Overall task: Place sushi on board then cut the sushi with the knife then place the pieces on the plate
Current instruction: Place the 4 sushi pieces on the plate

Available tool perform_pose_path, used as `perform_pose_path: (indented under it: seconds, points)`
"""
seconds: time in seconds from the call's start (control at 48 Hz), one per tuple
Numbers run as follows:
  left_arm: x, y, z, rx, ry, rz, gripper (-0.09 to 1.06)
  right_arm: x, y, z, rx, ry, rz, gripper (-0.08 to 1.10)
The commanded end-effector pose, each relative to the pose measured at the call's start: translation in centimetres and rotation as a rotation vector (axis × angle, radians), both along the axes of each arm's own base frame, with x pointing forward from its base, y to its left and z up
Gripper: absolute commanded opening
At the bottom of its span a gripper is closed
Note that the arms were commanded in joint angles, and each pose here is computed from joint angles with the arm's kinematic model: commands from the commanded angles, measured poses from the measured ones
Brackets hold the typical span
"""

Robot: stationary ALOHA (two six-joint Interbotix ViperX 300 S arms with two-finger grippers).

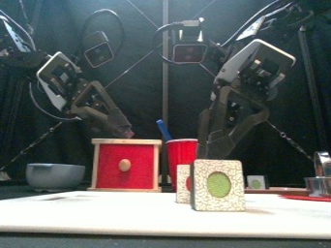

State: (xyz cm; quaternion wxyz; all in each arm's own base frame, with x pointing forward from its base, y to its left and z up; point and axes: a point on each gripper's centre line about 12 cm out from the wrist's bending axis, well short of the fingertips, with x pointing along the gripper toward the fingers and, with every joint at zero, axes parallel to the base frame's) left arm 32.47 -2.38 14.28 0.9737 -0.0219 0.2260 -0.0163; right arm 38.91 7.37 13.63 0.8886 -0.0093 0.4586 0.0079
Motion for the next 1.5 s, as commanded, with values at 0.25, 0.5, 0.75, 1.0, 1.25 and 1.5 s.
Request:
perform_pose_path:
  seconds: [0.25, 0.5, 0.75, 1.0, 1.25, 1.5]
  points:
    - [0.4, 0.1, 0.6, 0.0, -0.02, 0.002, 0.74, 1.3, 0.1, 1.5, -0.001, -0.037, -0.003, 0.84]
    - [0.4, 0.1, 0.6, -0.001, -0.02, 0.004, 0.74, 1.3, -0.1, 2.8, -0.028, -0.043, -0.002, 0.84]
    - [0.4, 0.0, 0.5, -0.002, -0.018, 0.003, 0.74, 1.6, 0.1, 5.2, -0.016, -0.093, -0.008, 0.84]
    - [0.4, 0.0, 0.5, 0.0, -0.018, -0.001, 0.74, 2.1, 1.1, 5.0, -0.014, -0.094, 0.013, 0.84]
    - [0.4, 0.0, 0.5, -0.001, -0.018, 0.0, 0.74, 2.3, 1.7, 4.1, -0.009, -0.073, 0.02, 0.84]
    - [0.4, 0.0, 0.5, -0.001, -0.018, 0.001, 0.74, 2.8, 1.9, 2.6, -0.013, -0.047, 0.024, 0.84]
